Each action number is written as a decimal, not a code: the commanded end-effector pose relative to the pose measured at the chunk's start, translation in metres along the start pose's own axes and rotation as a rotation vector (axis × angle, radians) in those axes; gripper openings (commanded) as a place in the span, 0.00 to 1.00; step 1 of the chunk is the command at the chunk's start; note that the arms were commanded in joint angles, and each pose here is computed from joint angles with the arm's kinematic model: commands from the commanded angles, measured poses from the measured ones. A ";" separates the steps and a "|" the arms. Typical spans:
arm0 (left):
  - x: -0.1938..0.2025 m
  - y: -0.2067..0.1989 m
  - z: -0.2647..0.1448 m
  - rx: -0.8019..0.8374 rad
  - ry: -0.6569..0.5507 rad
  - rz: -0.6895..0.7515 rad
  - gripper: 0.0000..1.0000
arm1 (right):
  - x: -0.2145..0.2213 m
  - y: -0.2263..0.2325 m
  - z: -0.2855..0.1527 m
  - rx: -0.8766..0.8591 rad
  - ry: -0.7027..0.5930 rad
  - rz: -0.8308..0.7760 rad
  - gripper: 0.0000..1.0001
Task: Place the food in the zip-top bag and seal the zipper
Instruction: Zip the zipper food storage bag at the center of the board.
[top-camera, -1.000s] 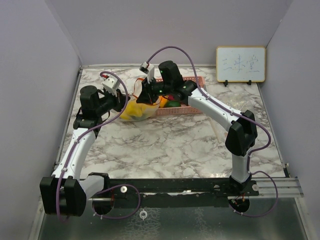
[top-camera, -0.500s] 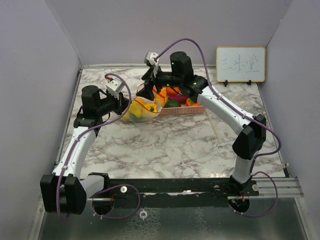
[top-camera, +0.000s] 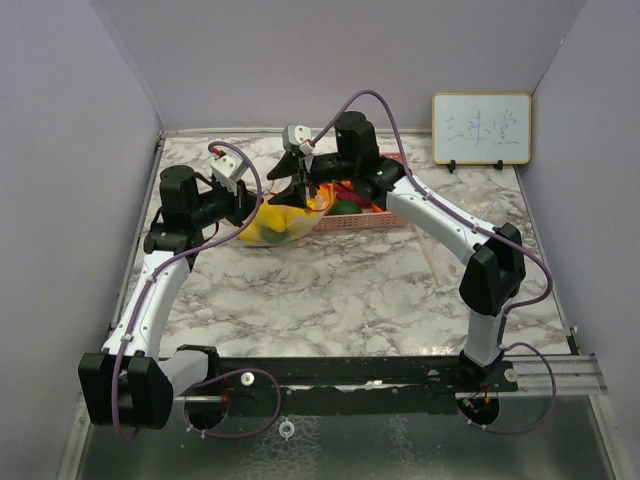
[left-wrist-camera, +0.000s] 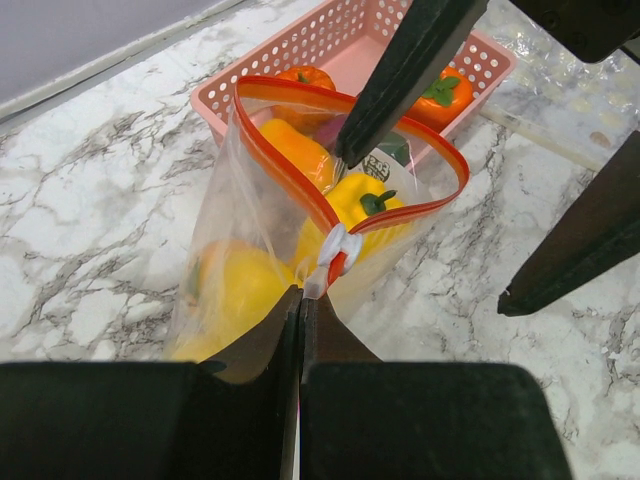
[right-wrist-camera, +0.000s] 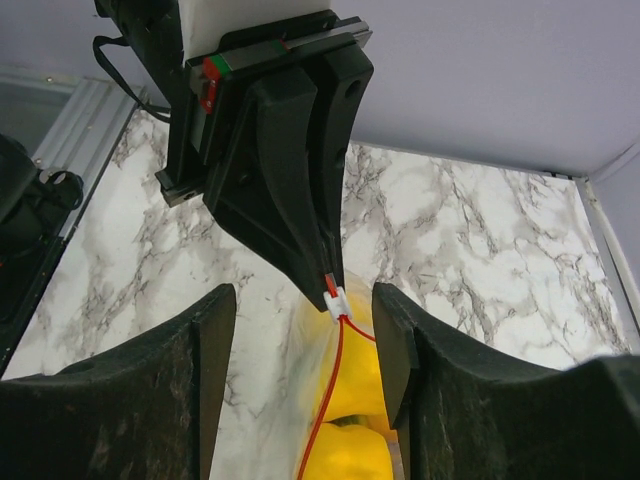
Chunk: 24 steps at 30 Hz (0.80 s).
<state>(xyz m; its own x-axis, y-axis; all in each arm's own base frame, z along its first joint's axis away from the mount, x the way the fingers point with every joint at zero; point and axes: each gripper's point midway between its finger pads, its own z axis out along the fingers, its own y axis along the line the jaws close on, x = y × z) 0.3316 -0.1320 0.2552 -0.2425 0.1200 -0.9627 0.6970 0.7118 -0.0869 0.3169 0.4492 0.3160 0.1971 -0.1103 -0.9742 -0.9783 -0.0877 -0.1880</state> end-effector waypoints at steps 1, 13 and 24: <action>-0.023 -0.009 -0.006 0.036 -0.059 0.046 0.00 | 0.002 -0.001 0.007 -0.024 -0.031 -0.035 0.55; -0.022 -0.009 -0.005 0.035 -0.059 0.036 0.00 | 0.027 -0.003 0.019 -0.044 -0.025 0.023 0.40; -0.025 -0.009 -0.006 0.035 -0.066 0.033 0.00 | 0.041 -0.012 0.022 0.003 0.002 0.056 0.16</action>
<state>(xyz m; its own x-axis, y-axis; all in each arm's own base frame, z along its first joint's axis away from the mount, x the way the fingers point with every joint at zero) 0.3296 -0.1339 0.2551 -0.2536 0.1102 -0.9610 0.7012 0.7053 -0.1041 0.3280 0.4636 0.2857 0.1529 -0.1098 -0.9821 -0.9845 -0.1035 -0.1417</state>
